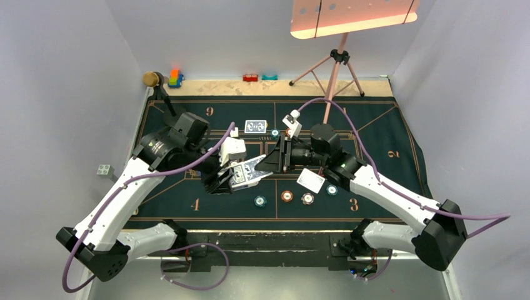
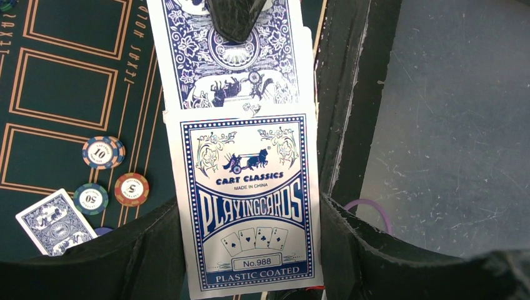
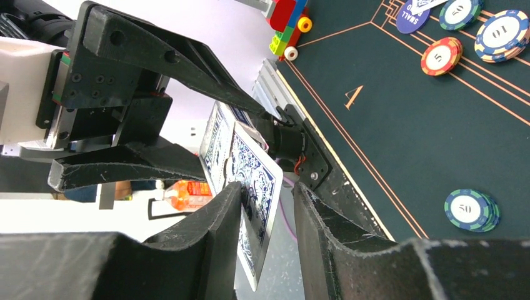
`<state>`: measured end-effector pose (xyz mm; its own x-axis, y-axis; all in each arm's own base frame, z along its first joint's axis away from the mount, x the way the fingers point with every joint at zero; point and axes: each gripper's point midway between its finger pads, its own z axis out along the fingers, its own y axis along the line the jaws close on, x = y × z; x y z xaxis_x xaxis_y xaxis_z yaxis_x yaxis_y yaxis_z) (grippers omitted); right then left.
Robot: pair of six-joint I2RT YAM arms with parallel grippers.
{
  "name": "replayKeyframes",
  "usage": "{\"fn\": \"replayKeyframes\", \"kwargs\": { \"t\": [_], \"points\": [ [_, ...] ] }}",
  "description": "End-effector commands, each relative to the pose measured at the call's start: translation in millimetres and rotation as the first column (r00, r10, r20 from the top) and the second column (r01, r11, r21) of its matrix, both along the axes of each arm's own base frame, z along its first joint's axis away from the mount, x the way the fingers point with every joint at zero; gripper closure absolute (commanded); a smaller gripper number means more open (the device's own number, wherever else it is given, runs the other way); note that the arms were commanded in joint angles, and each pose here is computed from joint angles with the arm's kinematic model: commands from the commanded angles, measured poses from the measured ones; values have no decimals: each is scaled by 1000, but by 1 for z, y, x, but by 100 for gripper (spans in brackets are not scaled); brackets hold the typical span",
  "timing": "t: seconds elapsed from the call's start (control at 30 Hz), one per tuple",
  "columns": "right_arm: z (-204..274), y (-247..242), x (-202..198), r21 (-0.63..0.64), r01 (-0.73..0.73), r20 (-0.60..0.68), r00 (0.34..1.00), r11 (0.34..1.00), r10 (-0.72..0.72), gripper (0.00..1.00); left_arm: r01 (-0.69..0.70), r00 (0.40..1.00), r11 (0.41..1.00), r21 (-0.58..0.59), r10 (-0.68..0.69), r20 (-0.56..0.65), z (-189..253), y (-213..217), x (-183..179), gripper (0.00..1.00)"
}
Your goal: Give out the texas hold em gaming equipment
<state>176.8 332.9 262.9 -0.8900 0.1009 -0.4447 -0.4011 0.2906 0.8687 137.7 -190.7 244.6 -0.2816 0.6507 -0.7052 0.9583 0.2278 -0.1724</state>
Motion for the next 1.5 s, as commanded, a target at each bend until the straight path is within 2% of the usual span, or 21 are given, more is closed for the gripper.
{"fn": "replayKeyframes", "kwargs": {
  "t": [0.0,0.27,0.4,0.47,0.63,0.67,0.93,1.13,1.3,1.47],
  "points": [
    [3,-9,2,-1,20,28,999,1000,-20,62,10,999,997,-72,-7,35,20,-7,1,100],
    [7,-21,10,-12,53,54,997,998,-53,65,12,999,997,-72,-10,35,20,-7,0,100],
    [10,-27,15,-12,69,61,996,998,-69,72,10,999,998,-70,-8,37,20,-6,0,100],
    [13,-31,17,-12,78,67,995,997,-77,76,11,999,998,-69,-8,37,19,-5,-1,100],
    [30,-36,23,12,96,90,991,995,-97,98,8,999,998,-66,-6,38,18,-4,-1,100],
    [34,-37,23,18,96,95,991,995,-97,100,8,999,998,-65,-6,37,18,-4,-1,100],
    [65,-50,40,48,145,158,976,988,-151,100,9,999,998,-58,-6,42,15,-2,-2,100],
    [48,-46,76,17,203,154,967,979,-203,100,9,999,998,-62,-7,44,17,0,-4,100],
    [22,-13,112,27,162,127,978,986,-164,100,11,999,998,-62,-9,40,18,0,-6,100],
    [-15,55,135,6,55,84,995,998,-56,100,9,1000,998,-62,-8,23,15,0,-8,100]
  ]
}}
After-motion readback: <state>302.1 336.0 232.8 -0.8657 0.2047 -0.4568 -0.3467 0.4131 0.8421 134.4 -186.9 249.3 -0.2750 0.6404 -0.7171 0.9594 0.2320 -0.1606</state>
